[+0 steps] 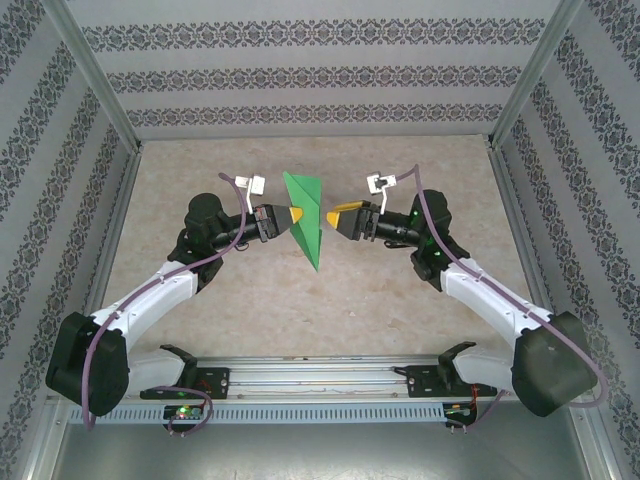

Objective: Fold a paper plane with a square sheet of paper (fold left side to right side)
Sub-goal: Turn over the paper at the center of the table.

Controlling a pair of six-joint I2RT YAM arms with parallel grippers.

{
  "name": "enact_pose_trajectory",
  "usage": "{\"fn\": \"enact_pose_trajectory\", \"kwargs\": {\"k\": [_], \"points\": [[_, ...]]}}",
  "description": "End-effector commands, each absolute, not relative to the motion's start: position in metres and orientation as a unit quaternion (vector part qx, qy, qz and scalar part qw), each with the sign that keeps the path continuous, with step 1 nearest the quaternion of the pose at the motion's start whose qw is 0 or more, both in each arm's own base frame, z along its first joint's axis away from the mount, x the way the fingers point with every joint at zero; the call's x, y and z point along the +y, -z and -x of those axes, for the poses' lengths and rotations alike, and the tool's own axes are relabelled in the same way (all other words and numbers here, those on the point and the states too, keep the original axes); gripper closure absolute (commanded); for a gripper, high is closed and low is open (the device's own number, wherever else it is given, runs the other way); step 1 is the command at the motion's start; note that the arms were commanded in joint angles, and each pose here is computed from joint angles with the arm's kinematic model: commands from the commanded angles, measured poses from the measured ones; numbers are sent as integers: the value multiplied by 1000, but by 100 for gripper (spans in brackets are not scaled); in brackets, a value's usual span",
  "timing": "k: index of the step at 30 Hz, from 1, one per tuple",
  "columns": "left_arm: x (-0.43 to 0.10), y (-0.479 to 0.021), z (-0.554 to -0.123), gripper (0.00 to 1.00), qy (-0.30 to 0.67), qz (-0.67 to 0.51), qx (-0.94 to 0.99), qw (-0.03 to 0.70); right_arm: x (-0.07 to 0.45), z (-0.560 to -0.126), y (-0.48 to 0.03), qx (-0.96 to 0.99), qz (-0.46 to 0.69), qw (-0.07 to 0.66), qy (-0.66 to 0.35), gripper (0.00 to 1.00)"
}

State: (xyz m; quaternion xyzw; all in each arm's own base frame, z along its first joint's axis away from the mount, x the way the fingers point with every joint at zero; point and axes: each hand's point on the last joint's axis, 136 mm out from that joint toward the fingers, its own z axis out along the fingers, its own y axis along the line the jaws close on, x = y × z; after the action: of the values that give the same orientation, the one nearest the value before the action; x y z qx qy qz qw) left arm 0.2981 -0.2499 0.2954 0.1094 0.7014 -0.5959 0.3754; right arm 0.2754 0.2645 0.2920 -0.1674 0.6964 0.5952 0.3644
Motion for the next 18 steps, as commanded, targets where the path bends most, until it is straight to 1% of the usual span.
{"fn": "enact_pose_trajectory", "kwargs": {"k": [1, 5, 10, 13, 18], "points": [[-252, -324, -293, 95, 603, -134, 671, 410, 262, -274, -265, 725, 149, 336, -583, 23], [-252, -324, -293, 95, 604, -134, 671, 409, 276, -263, -259, 724, 165, 305, -596, 18], [-253, -322, -293, 95, 603, -133, 673, 407, 295, -255, -260, 713, 188, 274, -617, 18], [-253, -322, -293, 95, 603, -133, 674, 406, 303, -255, -264, 709, 197, 270, -621, 24], [-254, -321, -293, 95, 604, -134, 675, 403, 310, -256, -277, 698, 211, 271, -629, 40]]}}
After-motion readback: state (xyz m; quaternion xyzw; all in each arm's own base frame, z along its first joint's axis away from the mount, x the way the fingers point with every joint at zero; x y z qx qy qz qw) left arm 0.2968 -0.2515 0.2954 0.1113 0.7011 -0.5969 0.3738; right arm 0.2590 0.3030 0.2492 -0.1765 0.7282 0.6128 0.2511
